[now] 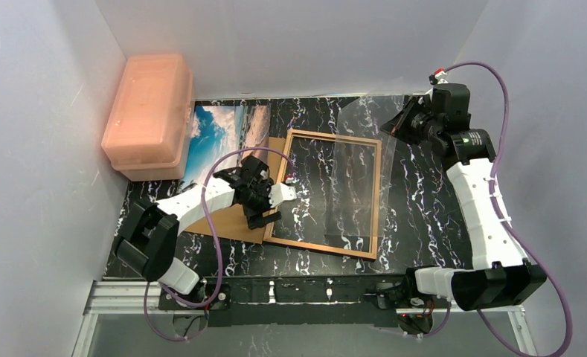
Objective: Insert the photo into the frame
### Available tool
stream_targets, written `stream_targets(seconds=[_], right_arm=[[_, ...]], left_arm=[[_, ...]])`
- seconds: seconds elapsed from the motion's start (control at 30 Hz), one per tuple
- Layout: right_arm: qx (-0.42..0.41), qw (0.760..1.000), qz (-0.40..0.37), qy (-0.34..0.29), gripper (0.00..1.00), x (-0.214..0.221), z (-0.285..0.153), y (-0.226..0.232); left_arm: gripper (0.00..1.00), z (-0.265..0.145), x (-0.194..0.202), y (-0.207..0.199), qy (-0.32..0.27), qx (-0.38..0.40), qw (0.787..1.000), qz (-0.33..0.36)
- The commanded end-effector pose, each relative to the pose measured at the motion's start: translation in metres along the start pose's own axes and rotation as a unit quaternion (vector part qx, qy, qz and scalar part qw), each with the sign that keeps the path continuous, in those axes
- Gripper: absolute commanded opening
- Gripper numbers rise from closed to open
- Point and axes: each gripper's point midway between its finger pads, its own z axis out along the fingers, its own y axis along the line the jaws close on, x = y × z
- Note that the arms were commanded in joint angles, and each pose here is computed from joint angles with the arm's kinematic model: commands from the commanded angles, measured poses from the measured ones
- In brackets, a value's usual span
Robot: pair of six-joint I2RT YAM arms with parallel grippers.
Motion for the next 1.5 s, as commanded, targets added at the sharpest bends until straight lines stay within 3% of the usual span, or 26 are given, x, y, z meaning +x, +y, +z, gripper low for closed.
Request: stream_targets(seconds=[0.0,0.5,0.77,0.93,1.2,1.47], right_arm=[[-0.010,1.000,-0.003,-0.022,0.01,-0.015,0.004,0.006],[0.015,1.000,-0.024,-0.013,0.01,-0.010,0.025,-0.012],[-0.020,1.000,-0.001,-0.003,0.01,-0.012,0.043,0.004],[-0.040,0.999,-0.001,0.000,0.01,-0.014,0.043,0.026],[-0.123,0.992,0.032,-0.009,0.01,-0.033,0.028,0.079],[-0.219,0.970,0.103,0.012,0.01,-0.024,0.026,0.110]], left_arm=[[0.74,0.000,-0.012,-0.009,-0.031,-0.003,1.000,0.006],[0.73,0.010,-0.022,-0.036,-0.059,0.038,0.998,0.001],[0.74,0.009,-0.041,-0.043,-0.073,0.070,0.995,-0.022],[0.79,-0.034,-0.050,-0.017,-0.099,0.034,0.992,-0.074],[0.88,-0.127,-0.060,0.037,-0.182,0.019,0.959,-0.217],[0.97,-0.158,-0.048,0.069,-0.242,0.000,0.919,-0.311]])
